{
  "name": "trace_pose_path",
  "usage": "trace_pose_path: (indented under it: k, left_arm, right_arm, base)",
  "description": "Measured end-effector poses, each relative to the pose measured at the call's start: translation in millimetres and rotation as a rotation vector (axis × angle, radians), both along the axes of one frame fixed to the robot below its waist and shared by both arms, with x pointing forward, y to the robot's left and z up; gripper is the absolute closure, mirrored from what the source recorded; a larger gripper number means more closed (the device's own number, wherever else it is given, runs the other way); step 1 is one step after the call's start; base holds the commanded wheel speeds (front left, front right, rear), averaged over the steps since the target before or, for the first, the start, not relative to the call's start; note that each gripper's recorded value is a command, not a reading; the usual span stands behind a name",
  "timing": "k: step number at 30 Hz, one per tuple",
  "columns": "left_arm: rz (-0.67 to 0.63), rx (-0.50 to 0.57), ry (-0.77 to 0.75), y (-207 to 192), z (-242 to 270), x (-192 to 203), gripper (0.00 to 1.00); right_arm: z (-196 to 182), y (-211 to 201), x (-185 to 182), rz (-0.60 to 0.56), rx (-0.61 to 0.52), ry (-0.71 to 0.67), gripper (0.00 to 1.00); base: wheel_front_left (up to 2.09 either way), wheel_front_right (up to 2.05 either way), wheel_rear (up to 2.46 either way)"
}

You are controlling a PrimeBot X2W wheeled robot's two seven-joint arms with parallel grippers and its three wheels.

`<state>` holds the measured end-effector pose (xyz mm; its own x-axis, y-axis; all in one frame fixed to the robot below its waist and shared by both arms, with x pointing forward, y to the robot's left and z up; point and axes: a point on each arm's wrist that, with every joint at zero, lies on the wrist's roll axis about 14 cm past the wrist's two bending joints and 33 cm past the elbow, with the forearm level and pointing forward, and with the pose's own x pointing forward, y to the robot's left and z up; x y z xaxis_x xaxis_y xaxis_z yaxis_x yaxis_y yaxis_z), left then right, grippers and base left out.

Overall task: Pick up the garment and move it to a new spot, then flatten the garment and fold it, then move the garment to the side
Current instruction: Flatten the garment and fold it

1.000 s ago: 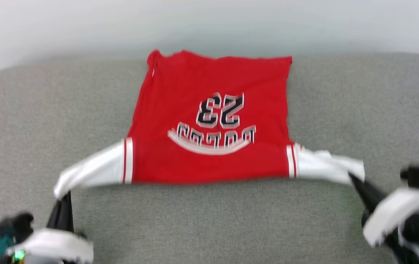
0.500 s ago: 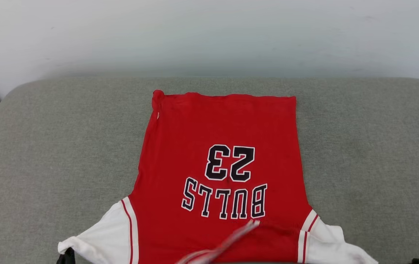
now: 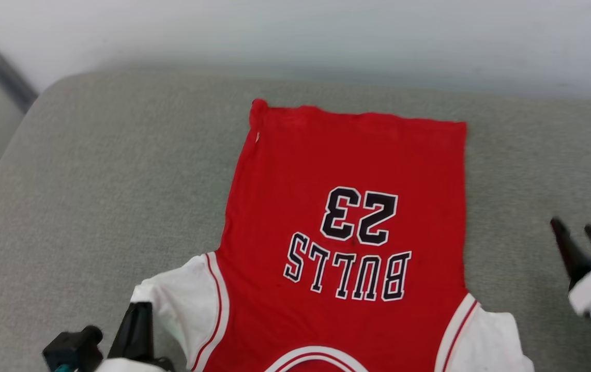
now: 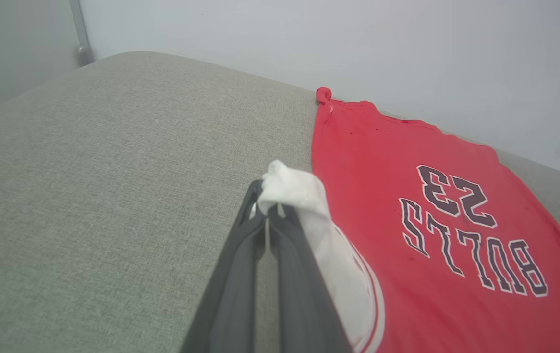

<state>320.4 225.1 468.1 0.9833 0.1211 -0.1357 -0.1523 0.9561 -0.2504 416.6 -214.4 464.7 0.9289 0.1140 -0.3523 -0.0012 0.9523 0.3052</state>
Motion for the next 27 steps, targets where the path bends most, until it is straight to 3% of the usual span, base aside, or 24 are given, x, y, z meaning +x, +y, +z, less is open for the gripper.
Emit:
trace_pose_path:
  k: [7,14,19,25,26,27]
  left_arm:
    - [-0.022,0.019,-0.043,-6.9,10.4,19.6,1.00]
    - [-0.029,0.059,-0.032,-6.6,2.3,36.0,1.00]
    - [-0.006,0.080,-0.001,1.5,-9.8,42.9,1.00]
    - [0.016,0.090,0.040,8.6,-24.2,44.0,1.00]
    - [0.015,0.090,0.042,8.9,-25.3,44.8,1.00]
    - [0.015,0.090,0.044,9.6,-26.3,45.6,1.00]
  right_arm:
    - [0.4,16.7,104.9,0.087,-0.044,0.080,0.00]
    - [-29.8,49.9,175.9,0.190,-0.111,0.259,0.00]
    - [-68.7,75.8,199.7,0.241,-0.116,0.386,0.00]
    - [-116.7,91.3,195.2,0.286,-0.095,0.607,0.00]
    - [-119.0,91.1,194.7,0.284,-0.085,0.630,0.09]
    - [-119.4,90.0,194.6,0.282,-0.080,0.647,0.60]
  base:
    - [0.00,0.00,0.00]
    - [0.00,0.00,0.00]
    - [0.00,0.00,0.00]
    - [0.00,0.00,0.00]
    - [0.00,0.00,0.00]
    - [0.00,0.00,0.00]
